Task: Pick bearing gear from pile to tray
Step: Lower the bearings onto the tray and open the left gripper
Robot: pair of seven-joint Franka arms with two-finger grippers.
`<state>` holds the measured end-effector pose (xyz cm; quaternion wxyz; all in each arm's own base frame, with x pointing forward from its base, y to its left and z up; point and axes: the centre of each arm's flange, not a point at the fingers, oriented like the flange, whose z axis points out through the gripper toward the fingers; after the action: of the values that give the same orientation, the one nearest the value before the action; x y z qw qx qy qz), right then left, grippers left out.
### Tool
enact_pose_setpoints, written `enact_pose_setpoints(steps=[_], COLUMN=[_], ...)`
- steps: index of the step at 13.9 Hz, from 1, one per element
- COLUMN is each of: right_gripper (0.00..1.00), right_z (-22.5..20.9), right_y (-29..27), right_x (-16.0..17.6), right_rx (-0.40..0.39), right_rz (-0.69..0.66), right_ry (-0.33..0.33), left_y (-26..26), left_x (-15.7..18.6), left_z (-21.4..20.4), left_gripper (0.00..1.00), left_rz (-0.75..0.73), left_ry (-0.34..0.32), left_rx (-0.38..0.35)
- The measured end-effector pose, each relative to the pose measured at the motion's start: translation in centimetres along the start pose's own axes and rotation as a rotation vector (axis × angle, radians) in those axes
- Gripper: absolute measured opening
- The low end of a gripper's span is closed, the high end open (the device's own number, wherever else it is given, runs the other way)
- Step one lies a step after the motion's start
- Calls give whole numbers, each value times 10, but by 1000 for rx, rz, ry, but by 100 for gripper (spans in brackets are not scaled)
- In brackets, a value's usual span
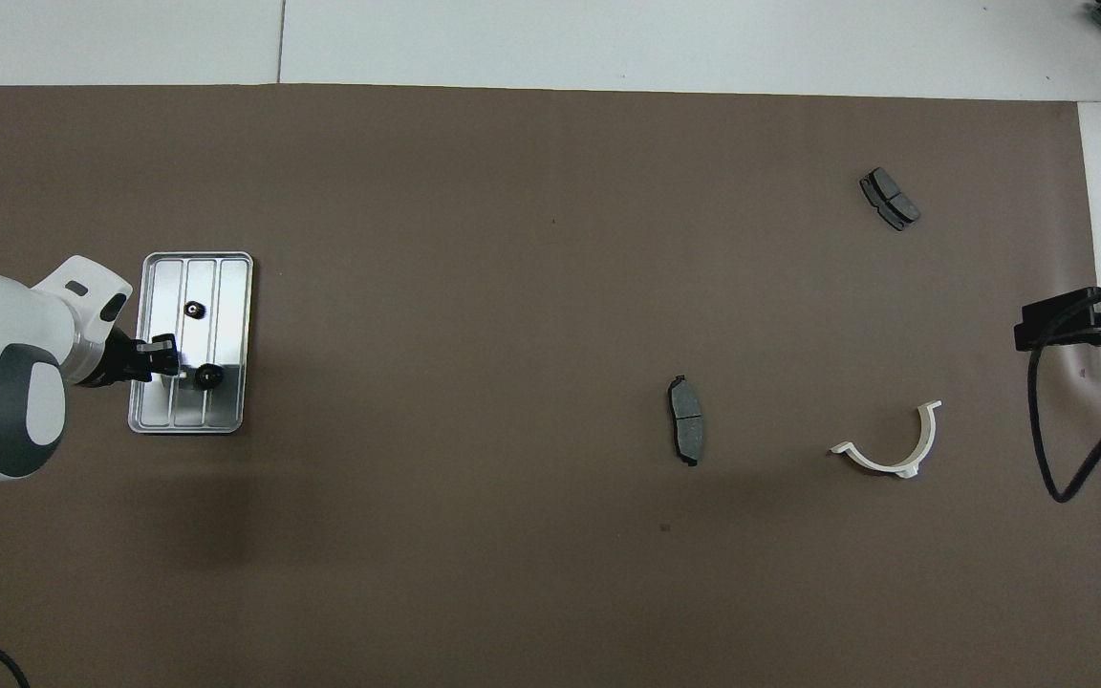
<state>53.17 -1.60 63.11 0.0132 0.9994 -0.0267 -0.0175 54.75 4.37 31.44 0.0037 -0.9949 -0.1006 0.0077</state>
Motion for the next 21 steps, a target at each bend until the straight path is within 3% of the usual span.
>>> enact_pose_setpoints(steps=[6, 9, 13, 18, 21], right_gripper=[100, 100, 100, 100, 100], right_z=[0, -1, -1, -1, -1], right_y=[-13, -19, -19, -19, -19], right_x=[0, -1, -1, -1, -1], right_rx=[-1, -2, -2, -2, -2], right_rz=[-23, -36, -36, -36, -36], right_ry=[1, 1, 1, 1, 1], left_y=[4, 10, 39, 103, 97], left_x=[2, 13, 4, -25, -30], left_z=[-9, -51, -98, -114, -175], left_gripper=[98, 100, 100, 100, 100], left_rz=[21, 182, 370, 380, 356], left_ry=[37, 87, 9, -51, -48], left_rx=[-4, 0, 16, 31, 39])
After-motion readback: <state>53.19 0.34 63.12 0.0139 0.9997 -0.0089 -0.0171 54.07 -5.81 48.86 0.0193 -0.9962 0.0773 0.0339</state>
